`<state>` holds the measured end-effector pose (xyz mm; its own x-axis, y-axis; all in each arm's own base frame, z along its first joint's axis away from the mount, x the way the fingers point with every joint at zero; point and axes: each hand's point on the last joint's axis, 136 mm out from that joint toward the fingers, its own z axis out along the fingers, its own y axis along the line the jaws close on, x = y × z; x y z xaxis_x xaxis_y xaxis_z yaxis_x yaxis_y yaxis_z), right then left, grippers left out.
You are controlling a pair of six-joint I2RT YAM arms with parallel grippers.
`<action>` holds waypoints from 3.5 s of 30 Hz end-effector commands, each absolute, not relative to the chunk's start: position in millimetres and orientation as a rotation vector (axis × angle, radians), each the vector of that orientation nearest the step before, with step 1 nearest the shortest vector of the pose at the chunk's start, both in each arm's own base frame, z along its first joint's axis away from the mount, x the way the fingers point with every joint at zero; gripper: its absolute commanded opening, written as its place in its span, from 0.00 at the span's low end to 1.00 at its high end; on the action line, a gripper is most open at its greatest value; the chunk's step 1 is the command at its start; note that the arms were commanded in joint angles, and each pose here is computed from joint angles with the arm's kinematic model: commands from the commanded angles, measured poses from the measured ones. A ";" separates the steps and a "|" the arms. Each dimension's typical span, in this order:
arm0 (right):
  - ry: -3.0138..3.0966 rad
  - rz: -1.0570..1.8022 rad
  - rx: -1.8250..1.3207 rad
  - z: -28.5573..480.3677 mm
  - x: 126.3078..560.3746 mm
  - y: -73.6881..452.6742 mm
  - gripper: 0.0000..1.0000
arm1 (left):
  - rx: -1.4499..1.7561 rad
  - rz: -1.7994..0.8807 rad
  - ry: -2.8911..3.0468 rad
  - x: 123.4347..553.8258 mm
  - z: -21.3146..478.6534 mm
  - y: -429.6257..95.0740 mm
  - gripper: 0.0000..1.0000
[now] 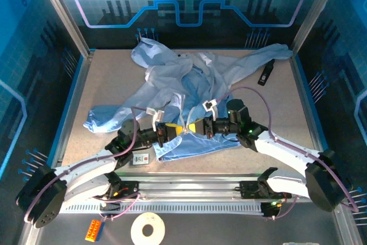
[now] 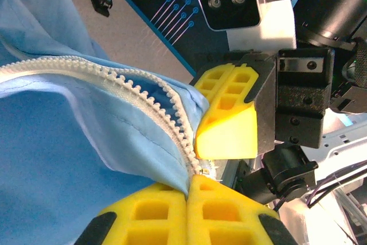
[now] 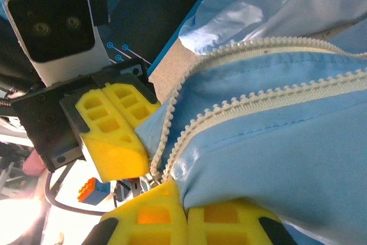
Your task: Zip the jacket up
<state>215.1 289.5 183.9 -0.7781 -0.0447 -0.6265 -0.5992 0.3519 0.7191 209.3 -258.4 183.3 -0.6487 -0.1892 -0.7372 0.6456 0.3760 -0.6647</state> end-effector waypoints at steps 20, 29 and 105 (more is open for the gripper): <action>1.958 1.456 -0.469 217.9 234.9 277.1 0.00 | 0.500 -1.377 1.976 195.0 164.1 -268.2 0.00; 2.006 1.455 -0.373 200.5 238.1 272.6 0.00 | 0.457 -1.325 1.965 196.7 174.3 -258.5 0.39; 2.088 1.096 -0.413 190.2 198.7 217.8 0.44 | 0.380 -1.264 2.374 173.4 159.0 -274.7 0.00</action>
